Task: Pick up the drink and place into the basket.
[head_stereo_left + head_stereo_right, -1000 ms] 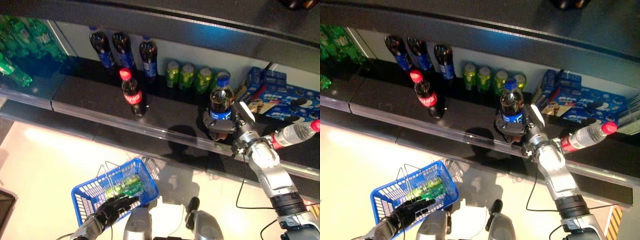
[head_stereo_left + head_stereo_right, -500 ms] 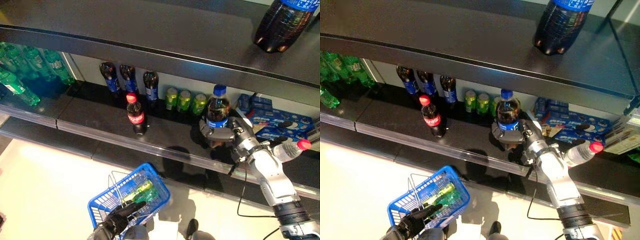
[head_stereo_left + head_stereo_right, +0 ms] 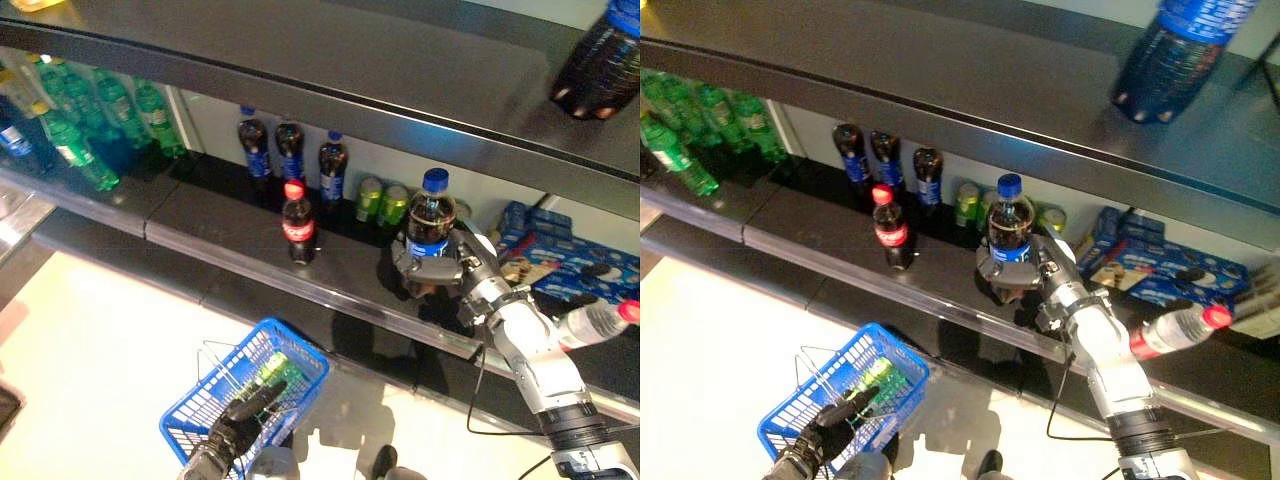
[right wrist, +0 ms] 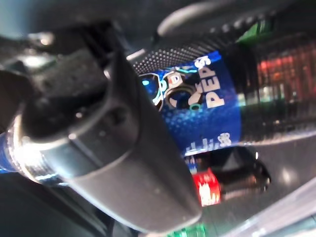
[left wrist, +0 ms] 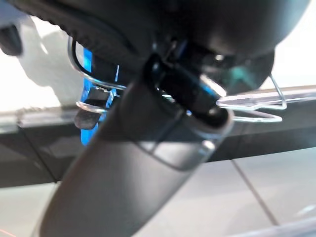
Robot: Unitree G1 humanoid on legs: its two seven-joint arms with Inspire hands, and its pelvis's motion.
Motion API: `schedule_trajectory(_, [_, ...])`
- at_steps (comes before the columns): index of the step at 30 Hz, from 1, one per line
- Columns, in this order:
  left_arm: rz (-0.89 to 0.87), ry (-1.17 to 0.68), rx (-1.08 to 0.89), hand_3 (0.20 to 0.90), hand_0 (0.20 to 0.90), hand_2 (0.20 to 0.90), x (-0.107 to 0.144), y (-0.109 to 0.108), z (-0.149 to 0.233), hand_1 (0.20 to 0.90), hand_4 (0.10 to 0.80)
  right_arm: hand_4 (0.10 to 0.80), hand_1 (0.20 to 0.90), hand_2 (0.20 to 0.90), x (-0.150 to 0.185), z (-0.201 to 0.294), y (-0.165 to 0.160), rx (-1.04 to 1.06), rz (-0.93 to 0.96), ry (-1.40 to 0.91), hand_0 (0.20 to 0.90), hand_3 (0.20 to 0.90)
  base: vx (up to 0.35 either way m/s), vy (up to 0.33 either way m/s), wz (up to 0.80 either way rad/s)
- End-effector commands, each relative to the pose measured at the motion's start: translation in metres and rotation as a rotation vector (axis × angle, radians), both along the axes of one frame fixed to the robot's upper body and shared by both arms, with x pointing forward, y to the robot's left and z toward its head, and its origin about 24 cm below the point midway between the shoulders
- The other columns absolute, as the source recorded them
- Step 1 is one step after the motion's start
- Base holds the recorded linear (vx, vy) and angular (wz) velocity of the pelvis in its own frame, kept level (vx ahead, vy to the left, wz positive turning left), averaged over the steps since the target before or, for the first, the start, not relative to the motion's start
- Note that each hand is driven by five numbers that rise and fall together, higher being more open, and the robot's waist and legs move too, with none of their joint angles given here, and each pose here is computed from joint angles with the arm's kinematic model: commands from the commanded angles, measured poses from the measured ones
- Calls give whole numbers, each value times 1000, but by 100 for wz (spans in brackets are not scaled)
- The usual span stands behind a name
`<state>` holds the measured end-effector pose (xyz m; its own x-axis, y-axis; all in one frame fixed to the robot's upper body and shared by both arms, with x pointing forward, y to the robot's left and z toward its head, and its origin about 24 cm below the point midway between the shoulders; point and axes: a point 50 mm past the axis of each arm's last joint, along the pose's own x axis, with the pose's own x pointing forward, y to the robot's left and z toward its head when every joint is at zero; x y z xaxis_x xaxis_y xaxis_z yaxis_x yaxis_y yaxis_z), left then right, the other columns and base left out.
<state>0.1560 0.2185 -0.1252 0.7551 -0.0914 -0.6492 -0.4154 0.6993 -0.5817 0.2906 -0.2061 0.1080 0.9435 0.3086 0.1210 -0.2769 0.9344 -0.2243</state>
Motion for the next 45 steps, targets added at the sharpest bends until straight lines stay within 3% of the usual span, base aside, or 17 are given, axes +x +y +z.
schedule_trajectory(1, [-16,-408,-5,200,300,300,39,12,44,300,100,100,300,300,-1,56,20,129,71,-320,300,200,1,14,36])
schedule_trajectory(16, [-300,-908,-251,200,300,300,75,-42,151,300,100,100,300,300,0,33,40,142,30,-276,300,200,34,7,30])
schedule_trajectory(32, [-575,-1183,-477,200,300,300,69,-82,223,300,100,100,300,300,-5,28,82,111,142,-272,300,200,34,-16,18])
schedule_trajectory(45, [-751,-1320,-569,200,300,300,58,-101,253,300,100,100,300,300,-9,29,116,101,260,-275,300,200,3,-3,2])
